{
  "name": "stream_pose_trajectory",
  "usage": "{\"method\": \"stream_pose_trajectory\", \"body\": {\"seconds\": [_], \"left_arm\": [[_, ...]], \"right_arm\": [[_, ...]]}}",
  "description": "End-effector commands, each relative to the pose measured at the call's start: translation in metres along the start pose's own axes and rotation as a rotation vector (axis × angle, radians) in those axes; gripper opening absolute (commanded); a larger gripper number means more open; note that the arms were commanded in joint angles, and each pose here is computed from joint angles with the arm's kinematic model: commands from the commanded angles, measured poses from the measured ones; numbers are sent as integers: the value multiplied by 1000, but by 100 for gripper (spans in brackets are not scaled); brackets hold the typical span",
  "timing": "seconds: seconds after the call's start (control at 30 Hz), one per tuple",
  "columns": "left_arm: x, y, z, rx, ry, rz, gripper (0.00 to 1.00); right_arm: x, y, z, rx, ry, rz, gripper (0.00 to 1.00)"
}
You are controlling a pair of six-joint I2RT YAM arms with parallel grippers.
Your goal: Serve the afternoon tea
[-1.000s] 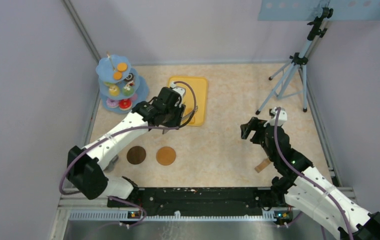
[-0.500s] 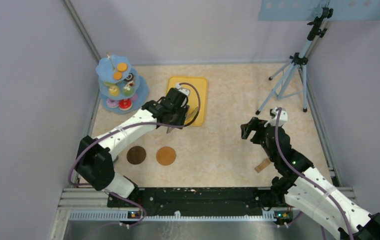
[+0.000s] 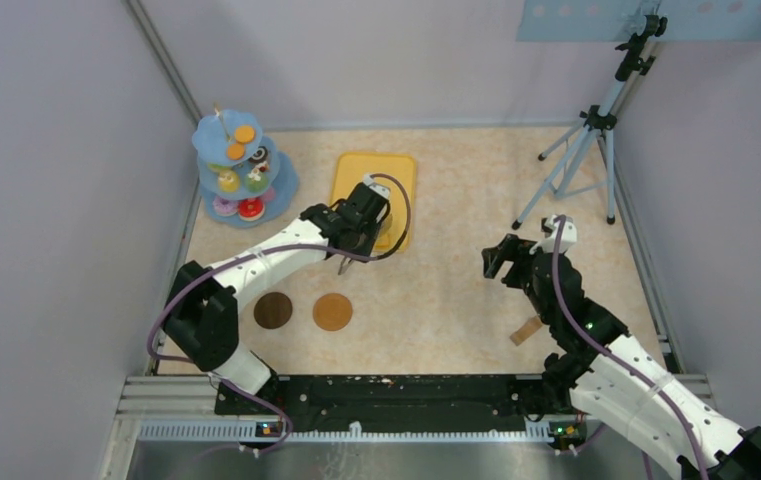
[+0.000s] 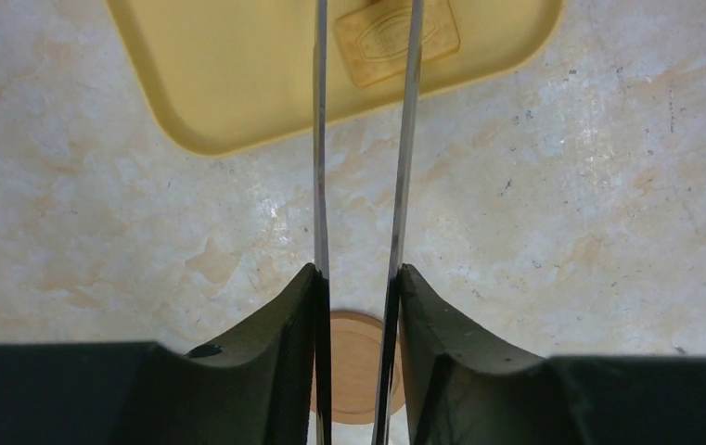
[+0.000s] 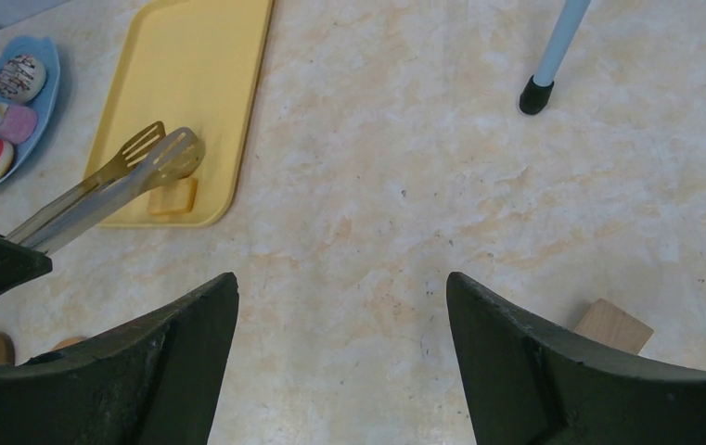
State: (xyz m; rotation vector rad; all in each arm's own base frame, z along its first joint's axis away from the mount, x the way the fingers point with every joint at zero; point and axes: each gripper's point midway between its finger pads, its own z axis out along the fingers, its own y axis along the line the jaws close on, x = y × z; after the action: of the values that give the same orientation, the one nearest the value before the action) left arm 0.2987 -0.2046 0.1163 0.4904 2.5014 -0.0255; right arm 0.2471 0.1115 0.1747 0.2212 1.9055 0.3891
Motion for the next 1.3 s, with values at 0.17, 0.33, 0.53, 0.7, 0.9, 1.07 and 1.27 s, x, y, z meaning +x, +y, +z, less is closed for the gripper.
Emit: {"method": "stream_pose_trajectory", "body": {"seconds": [0.17,0.33,0.53,0.7,0.9,1.07,1.27], "left_arm": [[-46,18,-32,-90,-114,-30,28],[-85,67,-105,-191,-258,-123,29],[-75,172,-192,-405,-351,-268,28],[-64,220,-237,-524,-388,-375,28],[-52,242,-229,-565,-347,-420,31],[-68,273,-215,-556,-379,-507,30],[-79,306,-188,-550,-388,-550,29]], "right_arm": [[-12,6,-2,-23,-33,30,81],[-11,5,-2,-22,-37,23,81],[-13,10,0,-48,-47,22,81],[-12,16,1,-74,-38,17,81],[-16,24,0,-105,-37,16,81],[-14,26,2,-114,-29,2,81],[-11,26,6,-109,-13,-10,81]]}}
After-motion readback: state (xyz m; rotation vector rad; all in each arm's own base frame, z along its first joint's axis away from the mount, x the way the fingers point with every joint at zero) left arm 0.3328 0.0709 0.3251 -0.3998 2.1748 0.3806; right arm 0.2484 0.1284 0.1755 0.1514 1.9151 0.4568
